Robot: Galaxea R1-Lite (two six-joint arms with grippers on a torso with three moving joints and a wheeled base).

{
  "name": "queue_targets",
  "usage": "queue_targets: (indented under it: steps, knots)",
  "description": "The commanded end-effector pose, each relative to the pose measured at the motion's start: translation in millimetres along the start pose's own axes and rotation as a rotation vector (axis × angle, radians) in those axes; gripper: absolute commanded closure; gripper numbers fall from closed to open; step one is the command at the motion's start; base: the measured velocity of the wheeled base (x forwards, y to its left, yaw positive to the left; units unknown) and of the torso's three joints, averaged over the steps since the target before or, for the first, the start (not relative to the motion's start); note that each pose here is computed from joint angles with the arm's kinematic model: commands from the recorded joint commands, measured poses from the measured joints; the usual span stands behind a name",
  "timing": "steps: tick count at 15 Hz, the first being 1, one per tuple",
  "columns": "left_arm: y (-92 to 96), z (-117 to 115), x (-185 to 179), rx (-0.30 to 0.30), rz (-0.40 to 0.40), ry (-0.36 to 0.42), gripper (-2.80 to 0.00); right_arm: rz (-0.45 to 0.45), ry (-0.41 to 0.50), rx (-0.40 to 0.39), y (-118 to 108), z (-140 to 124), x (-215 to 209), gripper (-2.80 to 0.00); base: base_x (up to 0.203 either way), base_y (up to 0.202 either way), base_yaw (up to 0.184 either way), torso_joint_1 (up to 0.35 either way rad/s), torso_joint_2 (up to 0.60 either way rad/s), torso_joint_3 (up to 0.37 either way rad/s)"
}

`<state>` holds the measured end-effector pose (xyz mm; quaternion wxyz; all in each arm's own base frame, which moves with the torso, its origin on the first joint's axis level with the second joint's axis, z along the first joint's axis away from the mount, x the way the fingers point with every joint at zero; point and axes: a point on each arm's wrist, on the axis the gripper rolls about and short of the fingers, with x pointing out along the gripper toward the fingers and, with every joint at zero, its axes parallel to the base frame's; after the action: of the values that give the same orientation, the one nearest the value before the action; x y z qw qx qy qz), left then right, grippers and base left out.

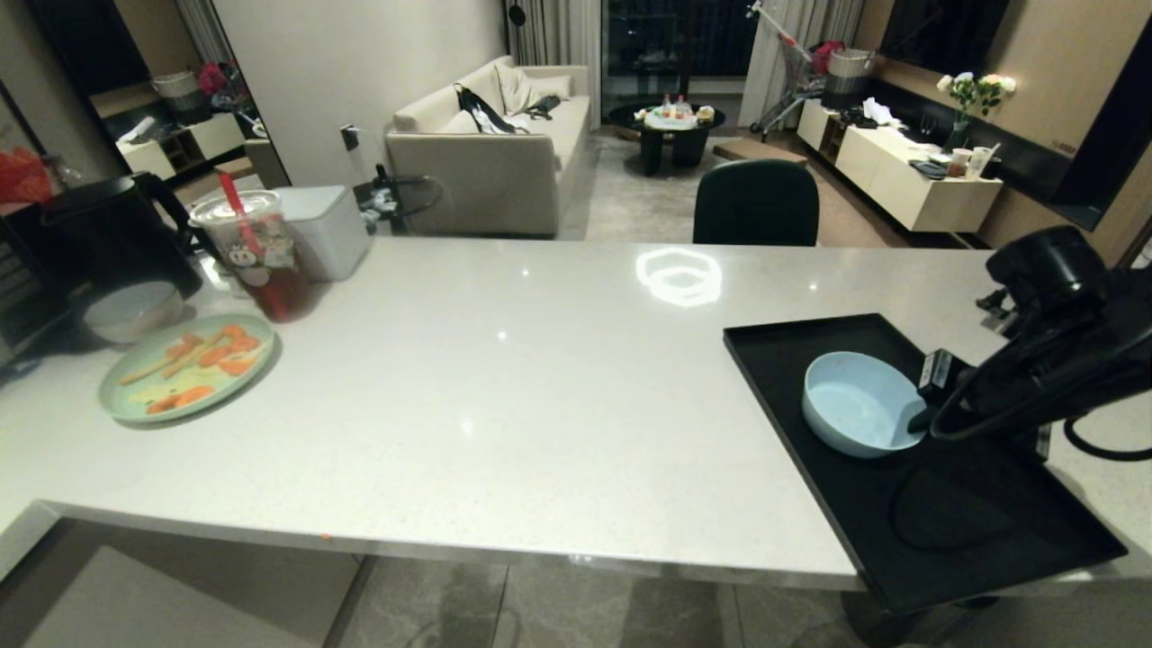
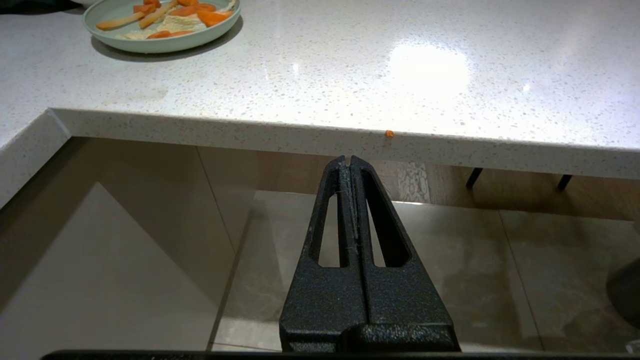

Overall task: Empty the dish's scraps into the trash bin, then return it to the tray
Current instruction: Put the bowl back to the table

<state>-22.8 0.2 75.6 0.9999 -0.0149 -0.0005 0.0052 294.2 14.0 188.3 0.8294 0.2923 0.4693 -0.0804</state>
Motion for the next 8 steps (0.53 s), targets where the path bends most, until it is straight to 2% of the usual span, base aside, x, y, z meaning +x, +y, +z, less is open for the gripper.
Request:
queue_targets:
  steps: [1,8]
  knots:
    - [0.0,-0.1,0.0,-0.001,0.000,0.000,0.00,0.007,-0.007,0.001,0.7,-0.6,-4.4,0.00,0.000,0.000,0.000,0.000,0.00,0.000]
    - [0.0,0.1,0.1,-0.001,0.000,0.001,0.00,0.021,0.018,-0.004,-1.4,-7.5,-15.0,0.00,0.000,0.000,0.000,0.000,0.00,0.000]
